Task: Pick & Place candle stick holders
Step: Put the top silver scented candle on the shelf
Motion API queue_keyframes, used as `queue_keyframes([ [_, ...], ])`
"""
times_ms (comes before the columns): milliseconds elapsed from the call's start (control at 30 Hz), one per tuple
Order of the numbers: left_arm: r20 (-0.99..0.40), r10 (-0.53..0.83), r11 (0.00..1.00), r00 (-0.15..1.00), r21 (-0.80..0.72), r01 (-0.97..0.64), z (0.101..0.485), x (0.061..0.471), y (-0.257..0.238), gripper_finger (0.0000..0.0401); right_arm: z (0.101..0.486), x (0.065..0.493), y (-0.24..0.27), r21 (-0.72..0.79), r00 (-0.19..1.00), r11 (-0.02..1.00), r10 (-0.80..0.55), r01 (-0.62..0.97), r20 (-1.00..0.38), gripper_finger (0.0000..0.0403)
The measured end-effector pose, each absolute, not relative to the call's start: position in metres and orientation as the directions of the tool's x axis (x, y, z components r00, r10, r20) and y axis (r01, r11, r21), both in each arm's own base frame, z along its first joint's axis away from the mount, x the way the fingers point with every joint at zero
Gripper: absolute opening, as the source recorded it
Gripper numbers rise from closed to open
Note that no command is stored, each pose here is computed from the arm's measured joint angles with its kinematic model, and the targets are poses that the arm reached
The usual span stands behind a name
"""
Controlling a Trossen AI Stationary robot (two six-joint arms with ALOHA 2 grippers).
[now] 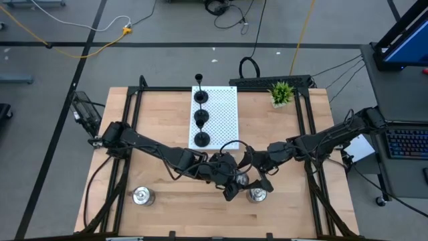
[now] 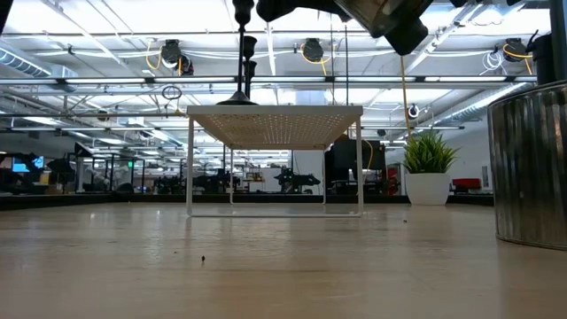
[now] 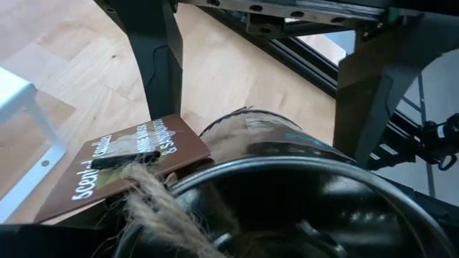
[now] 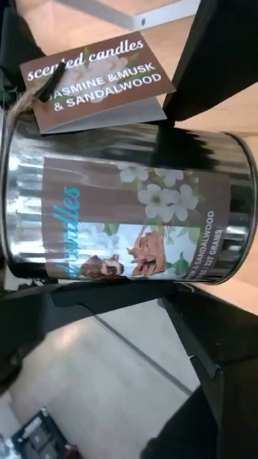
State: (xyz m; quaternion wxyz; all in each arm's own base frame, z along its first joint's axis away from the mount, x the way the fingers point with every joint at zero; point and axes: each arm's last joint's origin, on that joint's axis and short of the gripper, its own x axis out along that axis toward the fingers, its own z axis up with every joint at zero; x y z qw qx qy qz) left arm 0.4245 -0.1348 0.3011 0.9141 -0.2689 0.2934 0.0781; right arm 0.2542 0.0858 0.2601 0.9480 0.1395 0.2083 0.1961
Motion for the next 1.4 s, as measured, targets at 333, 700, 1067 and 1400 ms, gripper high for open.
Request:
queue_keyframes([
  [333,-0.577,-0.005,0.836,0.817,-0.451,-0.313,0.301,0.425,-0.133,0.0356,0.261,0.255,0.086,0.39,0.848,0.879,0.411,-0.273,-0.334,0.0399],
  [700,-0.581,0.028,0.797,0.813,-0.477,-0.369,0.301,0.429,-0.119,0.0356,0.261,0.255,0.084,0.281,0.89,0.935,0.306,-0.215,-0.338,0.0397],
  [1067,-0.544,0.038,0.743,0.838,-0.546,-0.387,0.305,0.434,-0.108,0.0356,0.263,0.253,0.091,0.099,0.942,0.991,0.112,-0.085,-0.317,0.0396],
  [1400,-0.529,0.021,0.7,0.848,-0.598,-0.39,0.306,0.437,-0.106,0.0355,0.26,0.251,0.091,0.085,0.929,0.993,0.104,-0.079,-0.356,0.0396],
])
